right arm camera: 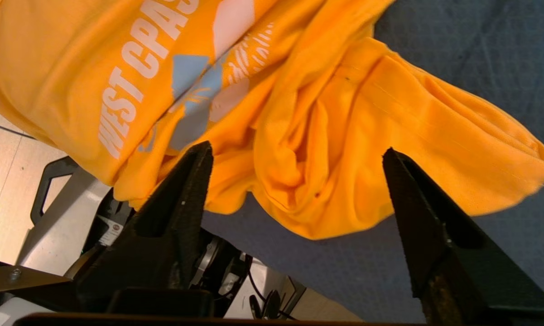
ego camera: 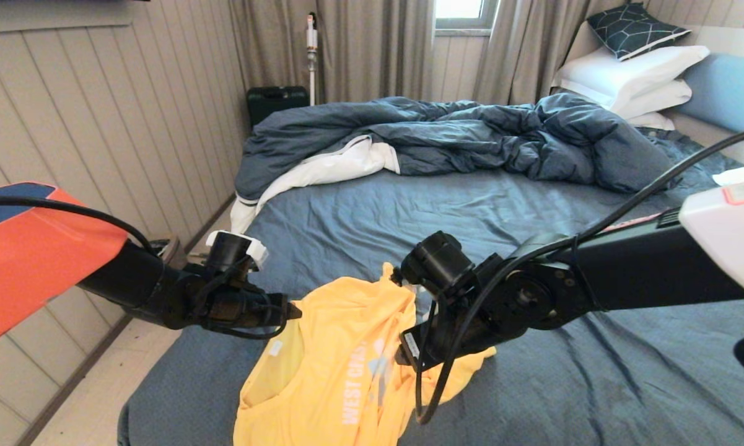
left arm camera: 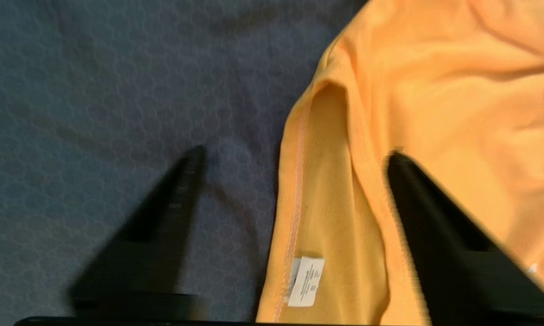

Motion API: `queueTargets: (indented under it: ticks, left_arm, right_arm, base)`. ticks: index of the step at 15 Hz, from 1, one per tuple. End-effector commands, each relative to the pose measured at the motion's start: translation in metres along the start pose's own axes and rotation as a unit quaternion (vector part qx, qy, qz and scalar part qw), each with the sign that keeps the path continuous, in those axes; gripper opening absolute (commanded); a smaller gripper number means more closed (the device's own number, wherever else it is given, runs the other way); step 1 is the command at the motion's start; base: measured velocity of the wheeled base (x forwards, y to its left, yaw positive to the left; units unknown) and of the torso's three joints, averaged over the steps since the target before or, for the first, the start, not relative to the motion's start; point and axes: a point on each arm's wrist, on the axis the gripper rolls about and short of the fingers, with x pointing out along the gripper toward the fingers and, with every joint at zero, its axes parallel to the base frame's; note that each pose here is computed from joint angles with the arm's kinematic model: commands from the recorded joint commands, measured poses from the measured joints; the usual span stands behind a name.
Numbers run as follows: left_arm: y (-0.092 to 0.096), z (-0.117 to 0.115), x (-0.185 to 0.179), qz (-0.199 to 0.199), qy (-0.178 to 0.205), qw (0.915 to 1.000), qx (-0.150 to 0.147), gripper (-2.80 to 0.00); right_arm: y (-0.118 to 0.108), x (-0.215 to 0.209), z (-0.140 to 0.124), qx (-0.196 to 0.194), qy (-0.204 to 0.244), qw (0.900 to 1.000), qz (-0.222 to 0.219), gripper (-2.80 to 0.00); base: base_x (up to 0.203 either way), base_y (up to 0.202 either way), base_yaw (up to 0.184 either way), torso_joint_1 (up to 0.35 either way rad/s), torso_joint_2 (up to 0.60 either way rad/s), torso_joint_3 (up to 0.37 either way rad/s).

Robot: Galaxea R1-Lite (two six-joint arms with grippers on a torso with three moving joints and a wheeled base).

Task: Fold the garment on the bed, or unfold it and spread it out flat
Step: Unford the yellow T-shirt

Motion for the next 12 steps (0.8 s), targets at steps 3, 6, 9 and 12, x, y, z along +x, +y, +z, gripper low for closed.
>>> queueTargets:
  ticks: [3, 6, 9, 12]
  left_arm:
    - [-0.002, 0.006, -0.009, -0.005, -0.025, 0.9997, 0.001, -2.80]
    - [-0.001, 0.004, -0.004, -0.004, -0.019, 0.9998, 0.001, -2.80]
    - [-0.001, 0.002, -0.002, -0.004, -0.016, 0.9999, 0.000, -2.80]
    - [0.000, 0.001, -0.002, -0.003, -0.014, 0.9999, -0.002, -2.80]
  right_arm:
    - [0.007, 0.016, 0.002, -0.005, 0.011, 1.000, -0.001, 0.00]
    - [0.012, 0.025, 0.000, -0.011, 0.020, 1.000, -0.001, 0.00]
    - [0.016, 0.033, 0.002, -0.014, 0.022, 1.000, -0.001, 0.00]
    - [0.018, 0.043, -0.001, -0.018, 0.029, 0.999, -0.021, 0.00]
  base:
    - [0.000, 0.000, 0.000, 0.000, 0.00, 0.000]
    - [0.000, 0.000, 0.000, 0.000, 0.00, 0.000]
    - [0.000, 0.000, 0.000, 0.000, 0.00, 0.000]
    - [0.000, 0.000, 0.000, 0.000, 0.00, 0.000]
